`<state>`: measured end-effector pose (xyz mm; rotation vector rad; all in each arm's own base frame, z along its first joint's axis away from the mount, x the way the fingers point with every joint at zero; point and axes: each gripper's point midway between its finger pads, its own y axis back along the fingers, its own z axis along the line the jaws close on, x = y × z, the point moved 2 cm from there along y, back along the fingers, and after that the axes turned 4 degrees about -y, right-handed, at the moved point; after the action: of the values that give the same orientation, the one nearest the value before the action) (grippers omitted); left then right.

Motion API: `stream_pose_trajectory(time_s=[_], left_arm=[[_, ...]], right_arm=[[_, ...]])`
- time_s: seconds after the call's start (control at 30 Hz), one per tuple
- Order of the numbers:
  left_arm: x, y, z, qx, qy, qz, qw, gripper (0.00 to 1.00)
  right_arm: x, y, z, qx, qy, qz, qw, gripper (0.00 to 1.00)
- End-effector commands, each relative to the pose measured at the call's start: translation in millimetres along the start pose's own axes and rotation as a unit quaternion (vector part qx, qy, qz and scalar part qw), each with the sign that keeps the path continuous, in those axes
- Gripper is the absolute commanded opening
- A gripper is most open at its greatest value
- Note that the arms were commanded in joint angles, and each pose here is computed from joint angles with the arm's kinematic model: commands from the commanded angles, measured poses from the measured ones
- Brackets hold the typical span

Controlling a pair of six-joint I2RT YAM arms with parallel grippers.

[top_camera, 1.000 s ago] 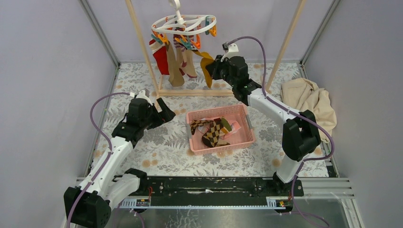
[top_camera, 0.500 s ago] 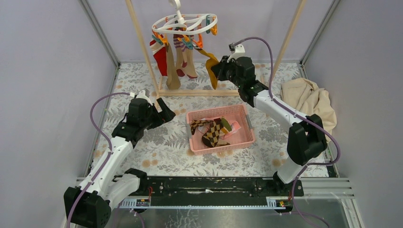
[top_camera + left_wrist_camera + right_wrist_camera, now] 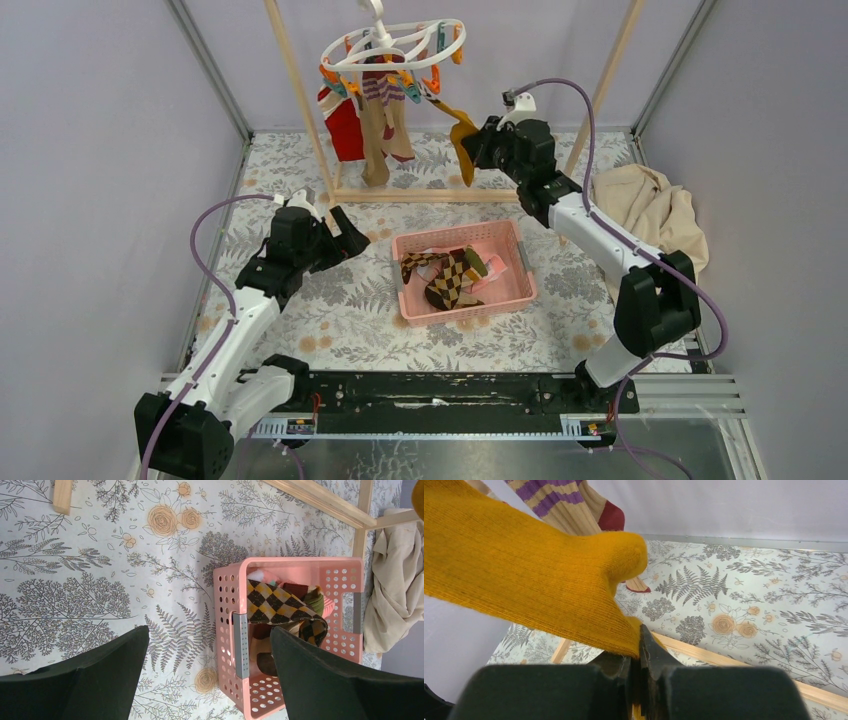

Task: Remove the socks clipped to the hanger
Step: Move the hanger to the clothesline.

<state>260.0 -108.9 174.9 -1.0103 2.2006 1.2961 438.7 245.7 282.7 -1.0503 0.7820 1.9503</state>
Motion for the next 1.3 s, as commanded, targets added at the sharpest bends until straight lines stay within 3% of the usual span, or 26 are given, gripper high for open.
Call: stream_pose_trajectory(time_s=[0.0,1.27], left_arm=[[1,-1,0,0.003,-0.001,0.004,1.000,0.99],[-8,-7,-4,0.009,-0.002,-0.010,1.000,0.99]], right_arm=[[-32,14,2,-0.008,-0.004,-0.042,0.999,0.09],[-82,30,-50,0.030,-0.031,-0.077,0.996,0.10]])
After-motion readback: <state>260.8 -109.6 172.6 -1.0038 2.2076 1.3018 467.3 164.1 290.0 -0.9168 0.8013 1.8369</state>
